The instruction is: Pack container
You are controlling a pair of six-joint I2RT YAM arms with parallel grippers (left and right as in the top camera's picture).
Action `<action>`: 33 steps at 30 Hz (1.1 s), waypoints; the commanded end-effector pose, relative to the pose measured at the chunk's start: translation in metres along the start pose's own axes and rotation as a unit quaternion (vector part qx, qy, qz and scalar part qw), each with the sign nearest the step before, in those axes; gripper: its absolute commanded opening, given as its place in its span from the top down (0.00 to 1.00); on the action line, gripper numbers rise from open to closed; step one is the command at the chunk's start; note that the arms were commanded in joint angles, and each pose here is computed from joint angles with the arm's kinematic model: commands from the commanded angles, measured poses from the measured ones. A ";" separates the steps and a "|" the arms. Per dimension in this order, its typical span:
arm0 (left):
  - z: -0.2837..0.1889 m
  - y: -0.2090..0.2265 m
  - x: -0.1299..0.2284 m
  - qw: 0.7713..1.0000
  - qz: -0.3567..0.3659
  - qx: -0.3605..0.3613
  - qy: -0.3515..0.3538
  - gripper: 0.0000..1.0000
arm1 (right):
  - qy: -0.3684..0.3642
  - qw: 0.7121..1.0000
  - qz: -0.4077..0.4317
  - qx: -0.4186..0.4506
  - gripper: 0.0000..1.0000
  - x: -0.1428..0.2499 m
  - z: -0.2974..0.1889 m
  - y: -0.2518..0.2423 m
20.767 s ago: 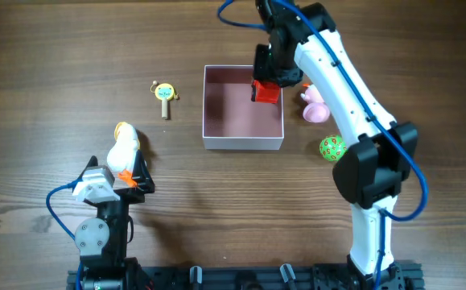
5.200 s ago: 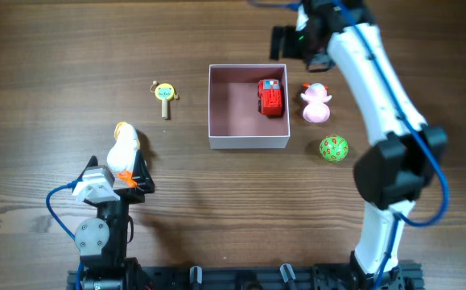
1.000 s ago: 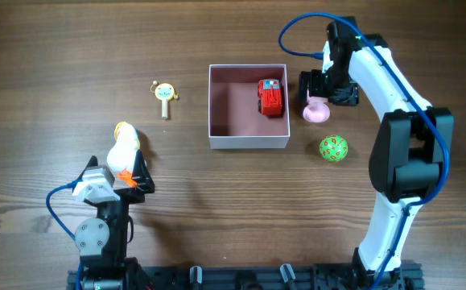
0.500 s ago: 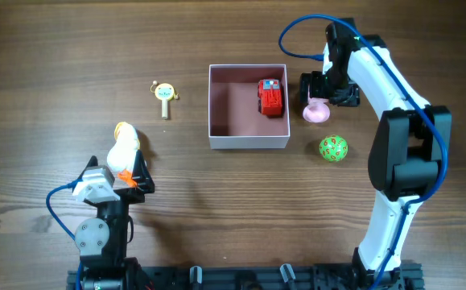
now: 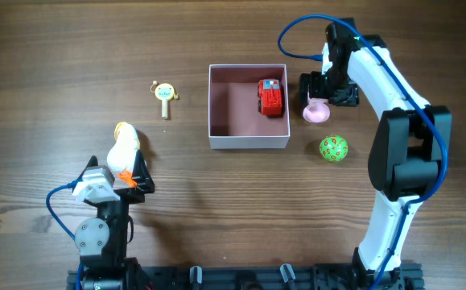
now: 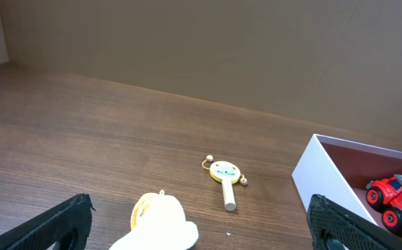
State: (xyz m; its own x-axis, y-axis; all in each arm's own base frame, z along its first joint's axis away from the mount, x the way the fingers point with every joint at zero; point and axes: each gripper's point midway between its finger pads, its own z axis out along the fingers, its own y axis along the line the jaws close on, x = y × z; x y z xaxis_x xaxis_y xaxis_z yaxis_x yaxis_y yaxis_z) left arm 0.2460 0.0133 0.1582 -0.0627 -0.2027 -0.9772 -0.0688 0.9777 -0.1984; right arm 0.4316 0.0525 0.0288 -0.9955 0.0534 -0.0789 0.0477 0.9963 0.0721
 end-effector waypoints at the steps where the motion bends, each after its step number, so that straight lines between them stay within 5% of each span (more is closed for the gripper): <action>1: 0.000 0.000 0.001 1.000 0.010 -0.002 -0.002 0.00 | 0.022 1.000 -0.011 -0.001 0.01 0.009 0.013 0.001; 20: 0.000 0.000 0.001 1.000 0.010 -0.002 -0.002 0.00 | 0.025 1.000 -0.009 0.003 0.03 0.009 0.019 0.000; 25: 0.000 0.000 0.001 1.000 0.010 -0.002 -0.002 0.00 | 0.025 1.000 -0.009 0.003 0.38 0.009 0.019 -0.001; 33: 0.000 0.000 0.001 1.000 0.010 -0.002 -0.002 0.00 | 0.023 1.000 -0.009 0.003 0.75 0.008 0.019 0.000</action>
State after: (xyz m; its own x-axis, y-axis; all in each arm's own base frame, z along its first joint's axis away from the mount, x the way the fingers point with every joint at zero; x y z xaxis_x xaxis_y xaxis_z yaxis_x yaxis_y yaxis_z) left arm 0.2460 0.0133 0.1582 -0.0627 -0.2027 -0.9772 -0.0688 0.9777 -0.1984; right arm 0.4290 0.0523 0.0176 -0.9980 0.0358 -0.0530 0.0322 0.9972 0.0672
